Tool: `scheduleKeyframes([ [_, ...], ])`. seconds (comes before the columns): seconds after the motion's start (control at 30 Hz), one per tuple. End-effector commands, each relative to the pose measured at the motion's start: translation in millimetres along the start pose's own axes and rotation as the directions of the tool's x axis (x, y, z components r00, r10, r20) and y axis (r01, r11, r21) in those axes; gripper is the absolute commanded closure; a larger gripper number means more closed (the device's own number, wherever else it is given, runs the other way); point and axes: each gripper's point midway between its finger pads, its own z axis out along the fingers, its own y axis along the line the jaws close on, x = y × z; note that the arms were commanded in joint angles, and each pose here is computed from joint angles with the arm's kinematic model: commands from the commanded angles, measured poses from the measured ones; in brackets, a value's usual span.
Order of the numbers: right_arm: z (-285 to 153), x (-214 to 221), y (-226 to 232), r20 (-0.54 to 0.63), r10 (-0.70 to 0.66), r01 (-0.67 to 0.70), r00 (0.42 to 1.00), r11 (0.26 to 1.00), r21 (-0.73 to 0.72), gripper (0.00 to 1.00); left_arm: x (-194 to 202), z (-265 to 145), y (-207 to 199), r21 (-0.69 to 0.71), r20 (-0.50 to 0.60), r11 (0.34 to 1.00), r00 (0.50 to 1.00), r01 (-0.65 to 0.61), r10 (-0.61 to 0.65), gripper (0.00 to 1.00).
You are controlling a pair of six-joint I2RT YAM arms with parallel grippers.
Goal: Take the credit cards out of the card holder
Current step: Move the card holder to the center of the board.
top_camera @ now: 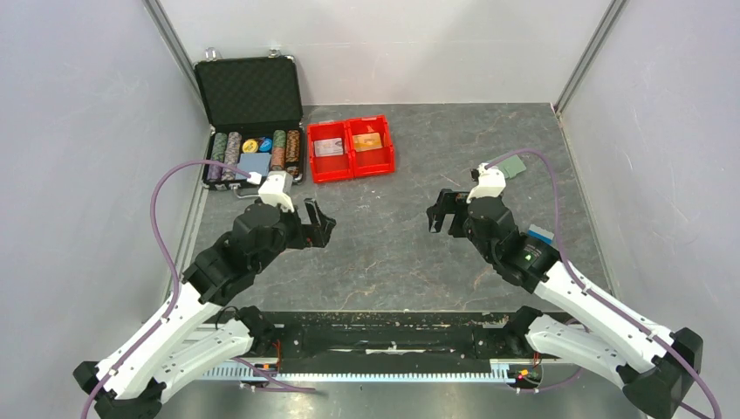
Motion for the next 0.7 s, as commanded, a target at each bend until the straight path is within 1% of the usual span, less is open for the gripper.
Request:
scheduleKeyframes([
  [0.0,-3.1,-15.6,1.1,0.06,0.027,-0.027,0.998,1.0,0.0,0.02,-9.9,2.3,0.2,0.006,0.052,0.999,0.998,-0.043,0.043,0.0],
  [0.2,1.7,-18.9,0.2,0.08,0.035,-0.037,0.996,0.999,0.018,0.02,-8.5,0.0,6.5,-0.009,0.061,0.997,0.995,-0.076,0.077,0.0],
  [0.3,7.1,-23.5,-11.7,0.105,-0.018,0.008,0.994,0.996,0.093,0.02,-6.5,-2.5,11.0,-0.017,0.066,0.995,0.993,-0.096,0.097,0.0],
  [0.37,11.1,-30.1,-20.4,0.126,-0.103,0.084,0.987,0.985,0.149,0.02,-3.9,-4.4,14.4,-0.023,0.065,0.994,0.992,-0.111,0.113,0.0],
  [0.4,13.1,-32.0,-24.0,0.119,-0.166,0.144,0.979,0.974,0.172,0.02,-3.2,-5.7,15.7,-0.024,0.065,0.993,0.991,-0.116,0.117,0.0],
  [0.47,18.4,-40.6,-33.6,0.121,-0.25,0.216,0.961,0.946,0.243,0.02,-0.8,-8.7,18.4,-0.028,0.059,0.992,0.99,-0.125,0.127,0.0],
  [0.57,37.4,-47.7,-50.7,0.075,-0.356,0.313,0.931,0.89,0.331,0.03,5.8,-11.0,24.1,-0.037,0.052,0.99,0.99,-0.133,0.135,0.0],
  [0.6,45.6,-49.1,-58.1,0.045,-0.391,0.349,0.919,0.864,0.364,0.04,5.8,-12.1,23.5,-0.029,0.059,0.991,0.989,-0.131,0.133,0.0],
  [0.67,59.6,-56.0,-78.3,-0.033,-0.469,0.434,0.882,0.784,0.444,0.07,4.7,-15.4,21.0,-0.01,0.068,0.992,0.989,-0.129,0.13,0.0],
])
